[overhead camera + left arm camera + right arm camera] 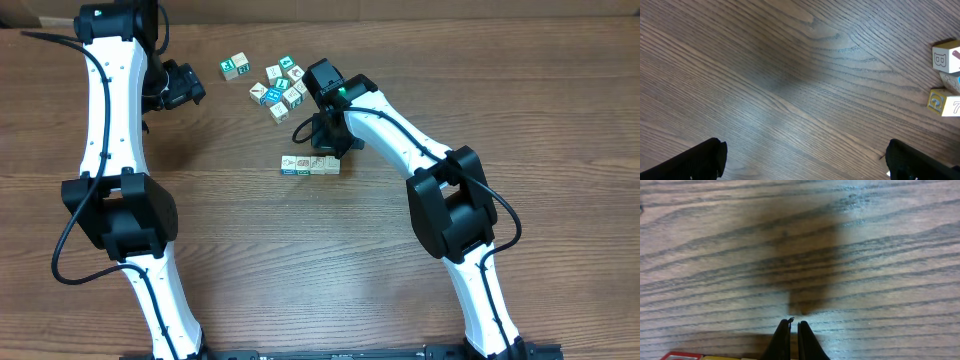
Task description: Form a horizontal line
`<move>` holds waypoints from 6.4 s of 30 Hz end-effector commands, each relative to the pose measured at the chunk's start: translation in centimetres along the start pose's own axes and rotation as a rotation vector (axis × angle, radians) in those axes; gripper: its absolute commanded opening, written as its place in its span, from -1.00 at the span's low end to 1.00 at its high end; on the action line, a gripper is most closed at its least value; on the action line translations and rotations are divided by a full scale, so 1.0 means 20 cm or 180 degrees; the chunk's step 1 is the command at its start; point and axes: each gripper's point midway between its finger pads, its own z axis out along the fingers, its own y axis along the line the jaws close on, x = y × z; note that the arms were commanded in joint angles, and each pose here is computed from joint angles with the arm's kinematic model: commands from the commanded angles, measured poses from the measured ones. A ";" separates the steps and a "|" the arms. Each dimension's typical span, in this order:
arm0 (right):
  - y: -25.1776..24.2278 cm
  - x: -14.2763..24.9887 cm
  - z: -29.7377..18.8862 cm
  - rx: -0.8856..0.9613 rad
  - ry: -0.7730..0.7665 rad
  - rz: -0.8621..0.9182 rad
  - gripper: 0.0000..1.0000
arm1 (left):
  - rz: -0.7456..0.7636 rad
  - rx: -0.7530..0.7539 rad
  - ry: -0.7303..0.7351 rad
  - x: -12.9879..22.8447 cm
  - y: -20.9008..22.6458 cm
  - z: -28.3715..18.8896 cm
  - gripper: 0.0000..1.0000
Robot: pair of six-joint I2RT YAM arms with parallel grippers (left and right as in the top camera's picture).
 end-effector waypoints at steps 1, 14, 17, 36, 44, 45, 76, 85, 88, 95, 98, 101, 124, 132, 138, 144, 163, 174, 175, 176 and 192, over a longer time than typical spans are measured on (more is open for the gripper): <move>-0.01 0.02 0.03 0.0068 0.0029 0.0013 -0.92 | 0.0009 0.0014 -0.0013 0.00 -0.02 -0.01 0.98; -0.01 0.05 0.03 0.0090 0.0074 -0.0004 -0.92 | 0.0009 0.0014 -0.0013 0.00 -0.02 -0.01 0.99; -0.02 0.05 0.03 0.0102 0.0091 -0.0007 -0.92 | 0.0007 0.0014 -0.0013 0.00 -0.02 -0.01 0.99; -0.01 0.08 0.03 0.0080 0.0165 -0.0011 -0.92 | 0.0009 0.0014 -0.0013 0.00 -0.02 -0.01 0.99; -0.01 0.09 0.02 0.0076 0.0193 -0.0018 -0.91 | 0.0009 0.0014 -0.0013 0.00 -0.02 -0.01 0.99; -0.01 0.09 0.02 0.0056 0.0203 -0.0033 -0.92 | 0.0009 0.0014 -0.0013 0.00 -0.02 -0.01 0.99; -0.01 0.10 0.02 0.0058 0.0234 -0.0032 -0.92 | 0.0009 0.0014 -0.0013 0.00 -0.02 -0.01 0.99; -0.01 0.11 0.02 0.0064 0.0243 -0.0032 -0.92 | 0.0009 0.0014 -0.0013 0.00 -0.02 -0.01 0.99; -0.01 0.10 0.02 0.0060 0.0235 -0.0032 -0.92 | 0.0009 0.0014 -0.0013 0.00 -0.02 -0.01 0.99; -0.01 0.01 0.03 0.0098 -0.0034 -0.0020 -0.92 | 0.0007 0.0014 -0.0013 0.00 -0.02 -0.01 0.99; -0.05 -0.07 0.02 0.0166 -0.0223 0.0024 -0.90 | 0.0009 0.0014 -0.0013 0.00 -0.02 -0.01 0.99; -0.09 -0.14 0.02 0.0196 -0.0339 0.0096 -0.90 | 0.0009 0.0014 -0.0013 0.00 -0.02 -0.01 0.99; -0.56 -0.29 0.00 0.0439 -0.0203 0.0303 1.00 | 0.0009 0.0014 -0.0013 0.00 -0.02 -0.01 0.99; -0.55 -0.33 0.00 0.0390 -0.0307 0.0307 0.99 | 0.0009 0.0014 -0.0013 0.00 -0.02 -0.01 0.99; -0.54 -0.33 0.00 0.0385 -0.0317 0.0308 1.00 | 0.0009 0.0014 -0.0013 0.00 -0.02 -0.01 0.99; -0.55 -0.33 0.01 0.0391 -0.0306 0.0310 1.00 | 0.0009 0.0015 -0.0013 0.00 -0.02 -0.01 0.99; 0.08 -0.21 -1.32 -0.0693 -0.1748 -0.0293 1.00 | 0.0010 0.0014 -0.0013 0.00 -0.02 -0.01 0.99; -0.15 -0.05 -2.03 -0.1023 -0.2566 -0.0260 1.00 | 0.0009 0.0014 -0.0013 0.00 -0.02 -0.01 0.99; -0.18 -0.03 -2.06 -0.1014 -0.2621 -0.0305 1.00 | 0.0009 0.0014 -0.0013 0.00 -0.02 -0.01 0.99; -0.21 0.00 -2.10 -0.1011 -0.2688 -0.0344 1.00 | 0.0009 0.0014 -0.0013 0.00 -0.02 -0.01 0.99; -0.60 0.32 -2.27 -0.1655 -0.4353 -0.0519 1.00 | 0.0009 0.0014 -0.0013 0.00 -0.02 -0.01 0.99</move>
